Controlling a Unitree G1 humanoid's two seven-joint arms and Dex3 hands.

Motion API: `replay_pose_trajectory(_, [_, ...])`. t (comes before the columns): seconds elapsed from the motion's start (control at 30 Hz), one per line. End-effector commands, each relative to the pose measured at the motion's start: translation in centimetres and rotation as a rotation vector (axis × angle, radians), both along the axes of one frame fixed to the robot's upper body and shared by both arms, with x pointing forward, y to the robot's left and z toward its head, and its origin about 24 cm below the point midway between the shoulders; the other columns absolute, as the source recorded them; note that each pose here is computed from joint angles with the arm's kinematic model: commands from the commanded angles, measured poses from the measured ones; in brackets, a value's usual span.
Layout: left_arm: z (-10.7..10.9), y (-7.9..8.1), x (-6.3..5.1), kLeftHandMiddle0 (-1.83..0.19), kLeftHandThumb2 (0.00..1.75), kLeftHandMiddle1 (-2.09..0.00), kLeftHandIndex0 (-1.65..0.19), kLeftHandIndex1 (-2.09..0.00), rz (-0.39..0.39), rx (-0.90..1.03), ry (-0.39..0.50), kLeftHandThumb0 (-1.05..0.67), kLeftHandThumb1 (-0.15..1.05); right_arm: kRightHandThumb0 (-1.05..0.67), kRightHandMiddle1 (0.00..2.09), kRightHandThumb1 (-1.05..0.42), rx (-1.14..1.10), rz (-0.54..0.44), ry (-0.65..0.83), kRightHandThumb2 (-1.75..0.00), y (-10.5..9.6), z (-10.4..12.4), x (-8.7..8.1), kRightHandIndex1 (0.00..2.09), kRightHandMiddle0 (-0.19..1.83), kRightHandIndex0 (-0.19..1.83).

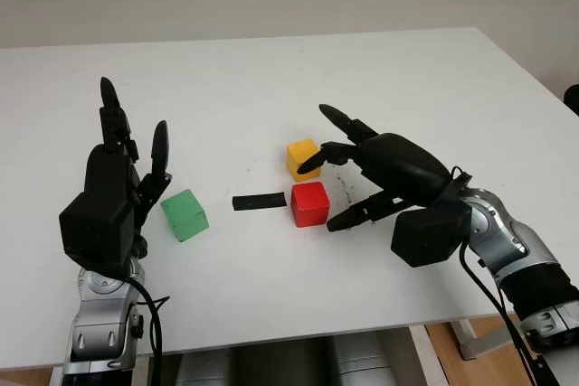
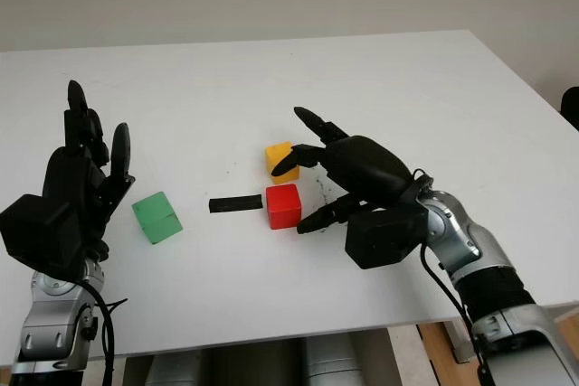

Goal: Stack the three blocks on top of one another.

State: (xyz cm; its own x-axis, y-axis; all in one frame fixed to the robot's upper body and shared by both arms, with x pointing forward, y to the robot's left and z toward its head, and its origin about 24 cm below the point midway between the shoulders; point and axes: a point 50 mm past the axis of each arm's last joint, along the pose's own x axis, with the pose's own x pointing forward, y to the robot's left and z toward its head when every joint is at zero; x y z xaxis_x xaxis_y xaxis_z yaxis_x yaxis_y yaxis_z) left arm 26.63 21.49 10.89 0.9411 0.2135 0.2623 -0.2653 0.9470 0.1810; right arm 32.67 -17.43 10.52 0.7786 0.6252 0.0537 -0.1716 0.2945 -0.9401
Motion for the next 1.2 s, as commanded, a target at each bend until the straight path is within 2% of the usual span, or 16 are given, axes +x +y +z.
replay_pose_trajectory(0.0, [0.4,0.0,-0.1,0.18,0.54,-0.05,0.19,0.0,-0.001,0.007,-0.018,-0.78,1.05,-0.77,0.78,-0.87,0.004,0.009,-0.015,-0.05,0.2,-0.1,0.0,0.06,0.27,-0.07])
replay_pose_trajectory(0.77, [0.4,-0.2,-0.1,0.19,0.54,-0.05,0.19,0.0,0.003,0.018,-0.017,-0.76,1.05,-0.77,0.74,-0.88,0.015,0.007,0.031,-0.06,0.8,-1.6,0.1,0.06,0.35,-0.05])
replay_pose_trajectory(1.03, [0.4,-0.3,-0.3,0.18,0.53,-0.05,0.19,0.0,0.004,0.014,-0.02,-0.73,1.05,-0.74,0.83,-0.91,0.085,0.015,0.041,-0.06,1.2,-2.4,-0.1,0.08,0.44,0.02])
replay_pose_trajectory(1.17, [0.4,-0.3,-0.3,0.19,0.52,-0.05,0.19,0.0,0.002,0.015,-0.021,-0.73,1.05,-0.71,0.98,-0.92,0.097,0.016,0.036,-0.06,1.5,-2.8,-0.1,0.07,0.42,0.06])
